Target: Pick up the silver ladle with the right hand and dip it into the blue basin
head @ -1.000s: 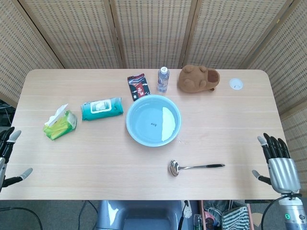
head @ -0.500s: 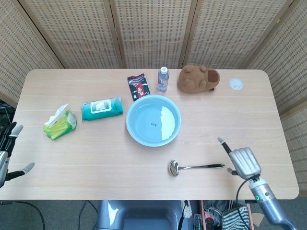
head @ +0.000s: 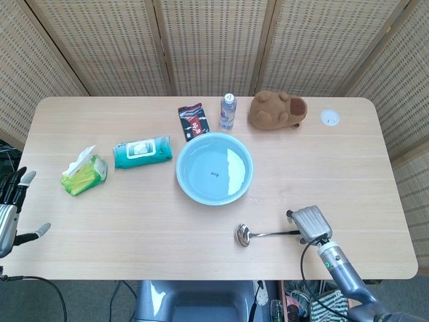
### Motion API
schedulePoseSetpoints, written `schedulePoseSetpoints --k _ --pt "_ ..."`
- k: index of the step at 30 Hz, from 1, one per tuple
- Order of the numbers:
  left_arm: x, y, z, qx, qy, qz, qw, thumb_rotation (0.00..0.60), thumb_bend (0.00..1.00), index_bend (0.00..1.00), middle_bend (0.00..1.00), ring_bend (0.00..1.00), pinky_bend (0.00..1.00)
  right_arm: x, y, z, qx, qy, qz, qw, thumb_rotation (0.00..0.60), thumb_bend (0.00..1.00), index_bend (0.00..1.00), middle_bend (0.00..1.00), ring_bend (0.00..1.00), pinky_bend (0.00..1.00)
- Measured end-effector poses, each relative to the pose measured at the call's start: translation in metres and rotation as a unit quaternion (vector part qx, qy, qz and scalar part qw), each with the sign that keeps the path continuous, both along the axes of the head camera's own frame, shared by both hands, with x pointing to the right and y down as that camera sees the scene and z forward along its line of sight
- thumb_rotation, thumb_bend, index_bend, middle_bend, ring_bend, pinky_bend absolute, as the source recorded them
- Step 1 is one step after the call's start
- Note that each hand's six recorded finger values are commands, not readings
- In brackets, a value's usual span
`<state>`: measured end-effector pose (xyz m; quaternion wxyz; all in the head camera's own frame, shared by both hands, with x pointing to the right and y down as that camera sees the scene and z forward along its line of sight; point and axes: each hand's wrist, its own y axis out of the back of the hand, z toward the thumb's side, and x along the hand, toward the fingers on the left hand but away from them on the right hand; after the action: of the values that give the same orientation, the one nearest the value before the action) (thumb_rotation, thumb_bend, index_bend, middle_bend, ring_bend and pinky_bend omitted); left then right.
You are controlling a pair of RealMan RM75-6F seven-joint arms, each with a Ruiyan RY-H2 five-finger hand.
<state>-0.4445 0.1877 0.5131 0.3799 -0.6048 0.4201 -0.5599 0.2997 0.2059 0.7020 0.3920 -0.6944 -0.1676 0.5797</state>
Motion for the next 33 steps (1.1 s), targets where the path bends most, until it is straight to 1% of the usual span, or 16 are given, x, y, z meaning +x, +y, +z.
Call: schedulePoseSetpoints --k 3,11,14,19,30,33 --pt "0.000 -0.001 0.002 -0.001 -0.005 -0.001 1.0000 0.600 0.00 0.00 0.00 0.00 0.00 -0.004 0.002 0.010 0.000 0.002 0.002 1.0000 0.600 0.18 0.48 0.99 0.91 1.00" --pt "0.000 -0.002 0.003 -0.004 -0.007 -0.004 1.0000 0.600 0.00 0.00 0.00 0.00 0.00 -0.001 0.008 0.025 -0.016 0.018 0.014 0.9996 0.600 0.18 0.48 0.99 0.91 1.00" --pt "0.000 -0.001 0.005 -0.007 -0.009 -0.004 0.9999 0.600 0.00 0.00 0.00 0.00 0.00 0.002 0.010 0.027 -0.019 0.024 0.018 0.9994 0.600 0.19 0.49 0.99 0.91 1.00" --pt "0.001 -0.002 0.006 -0.008 -0.010 -0.002 0.9999 0.600 0.00 0.00 0.00 0.00 0.00 0.006 0.011 0.029 -0.029 0.028 0.026 0.9989 0.600 0.26 0.50 0.99 0.91 1.00" --pt "0.002 -0.002 0.008 -0.010 -0.015 -0.004 0.9998 0.600 0.00 0.00 0.00 0.00 0.00 0.005 0.015 0.033 -0.042 0.033 0.028 0.9982 0.600 0.26 0.50 0.99 0.91 1.00" --pt "0.002 -0.003 0.009 -0.011 -0.015 -0.004 0.9998 0.600 0.00 0.00 0.00 0.00 0.00 0.004 0.017 0.036 -0.049 0.035 0.029 0.9978 0.600 0.28 0.50 0.99 0.91 1.00"
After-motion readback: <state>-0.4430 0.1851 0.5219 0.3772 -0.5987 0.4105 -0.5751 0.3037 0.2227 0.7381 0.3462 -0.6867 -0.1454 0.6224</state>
